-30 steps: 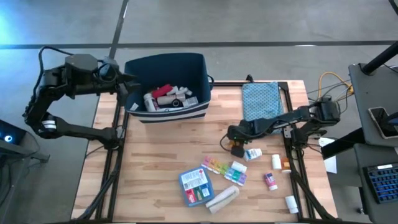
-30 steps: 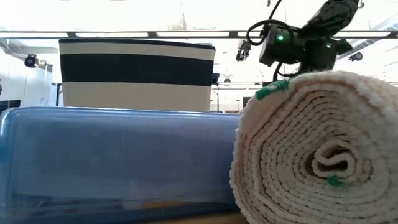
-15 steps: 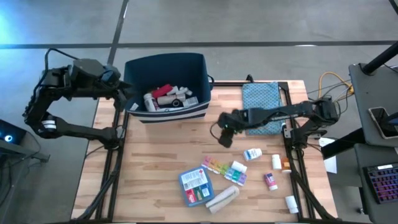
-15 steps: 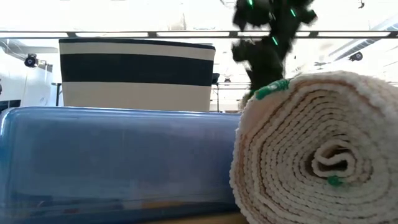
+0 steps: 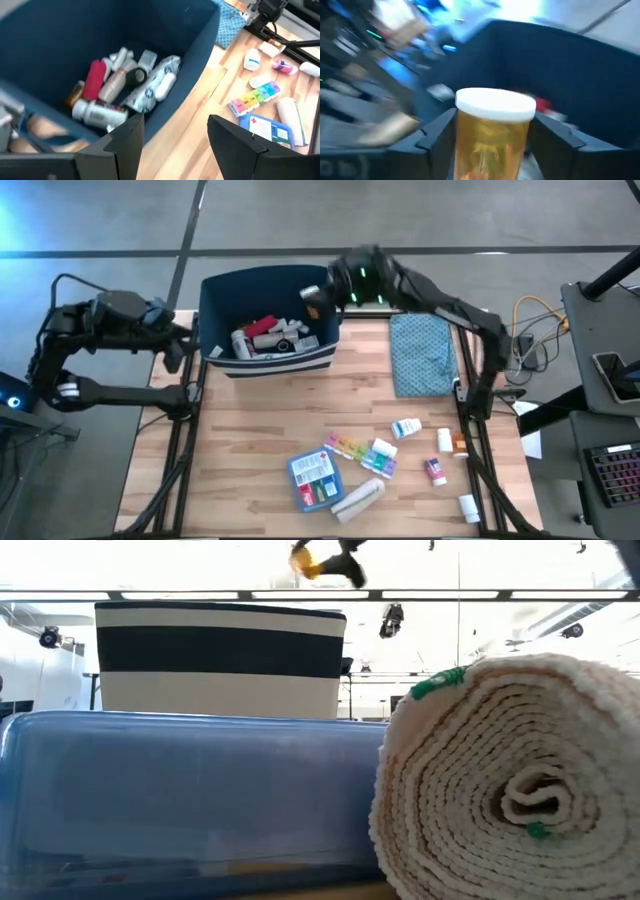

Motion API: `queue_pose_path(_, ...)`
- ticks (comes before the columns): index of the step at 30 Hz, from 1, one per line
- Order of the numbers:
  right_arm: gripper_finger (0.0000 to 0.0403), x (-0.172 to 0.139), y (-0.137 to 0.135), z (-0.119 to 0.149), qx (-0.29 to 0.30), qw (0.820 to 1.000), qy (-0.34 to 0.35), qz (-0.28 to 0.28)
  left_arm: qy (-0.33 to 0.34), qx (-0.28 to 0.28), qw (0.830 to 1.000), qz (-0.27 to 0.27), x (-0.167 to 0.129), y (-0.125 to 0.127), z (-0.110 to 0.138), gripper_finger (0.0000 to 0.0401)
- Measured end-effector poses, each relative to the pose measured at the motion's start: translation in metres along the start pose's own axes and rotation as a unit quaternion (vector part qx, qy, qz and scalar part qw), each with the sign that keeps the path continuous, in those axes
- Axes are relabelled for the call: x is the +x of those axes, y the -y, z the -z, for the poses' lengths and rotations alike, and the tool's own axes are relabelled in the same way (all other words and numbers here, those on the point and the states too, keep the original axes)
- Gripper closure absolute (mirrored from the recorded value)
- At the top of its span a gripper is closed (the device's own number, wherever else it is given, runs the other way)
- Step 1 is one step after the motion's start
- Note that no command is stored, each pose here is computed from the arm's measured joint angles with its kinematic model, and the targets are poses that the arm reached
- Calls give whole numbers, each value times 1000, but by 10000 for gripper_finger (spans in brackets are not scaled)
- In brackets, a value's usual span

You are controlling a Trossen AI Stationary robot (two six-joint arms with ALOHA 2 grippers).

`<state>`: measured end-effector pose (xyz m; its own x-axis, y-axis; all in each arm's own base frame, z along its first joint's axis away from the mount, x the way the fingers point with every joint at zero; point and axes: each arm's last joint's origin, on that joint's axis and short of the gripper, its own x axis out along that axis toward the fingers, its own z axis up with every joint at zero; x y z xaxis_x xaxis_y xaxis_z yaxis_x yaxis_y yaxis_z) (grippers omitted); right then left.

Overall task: Pick & place medical supplies in basket/bin
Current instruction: Put the top orange medicine bottle into the blue bin, then put the blue supplement bottle into the blue bin

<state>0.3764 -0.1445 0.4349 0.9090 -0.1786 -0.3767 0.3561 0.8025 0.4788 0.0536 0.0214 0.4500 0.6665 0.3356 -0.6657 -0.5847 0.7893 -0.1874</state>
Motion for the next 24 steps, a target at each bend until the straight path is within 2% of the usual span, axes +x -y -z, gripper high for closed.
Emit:
queue_pose_path(3,130,7,8,-31,39,994,-10,-106,-13,-23,1000,-4,6,-6,18,203)
queue_pose_path(5,107,12,14,-39,47,991,-20,-121,-18,-38,999,7,10,-9,30,203)
queue_pose_path(7,89,17,23,-34,49,994,-19,-98,-19,-52,998,35,16,-11,41,203)
queue_pose_path(9,78,20,34,-20,46,998,-40,-21,-5,-65,995,80,20,-11,49,203)
queue_pose_path(11,72,10,37,-5,20,994,-85,62,16,-71,989,128,24,-10,55,203)
queue_pose_path(14,70,-11,31,19,-35,970,-165,175,43,-69,981,175,33,-10,61,203)
queue_pose_path(16,70,-20,25,40,-56,944,-242,218,40,-68,979,188,42,-9,64,203)
queue_pose_path(20,71,-32,9,86,-61,884,-385,258,10,-53,981,186,62,-9,71,203)
queue_pose_path(21,72,-36,4,96,-62,874,-405,262,-1,-46,981,190,67,-8,73,203)
queue_pose_path(24,74,-43,-12,131,-61,863,-437,246,-34,-30,978,203,80,-6,76,203)
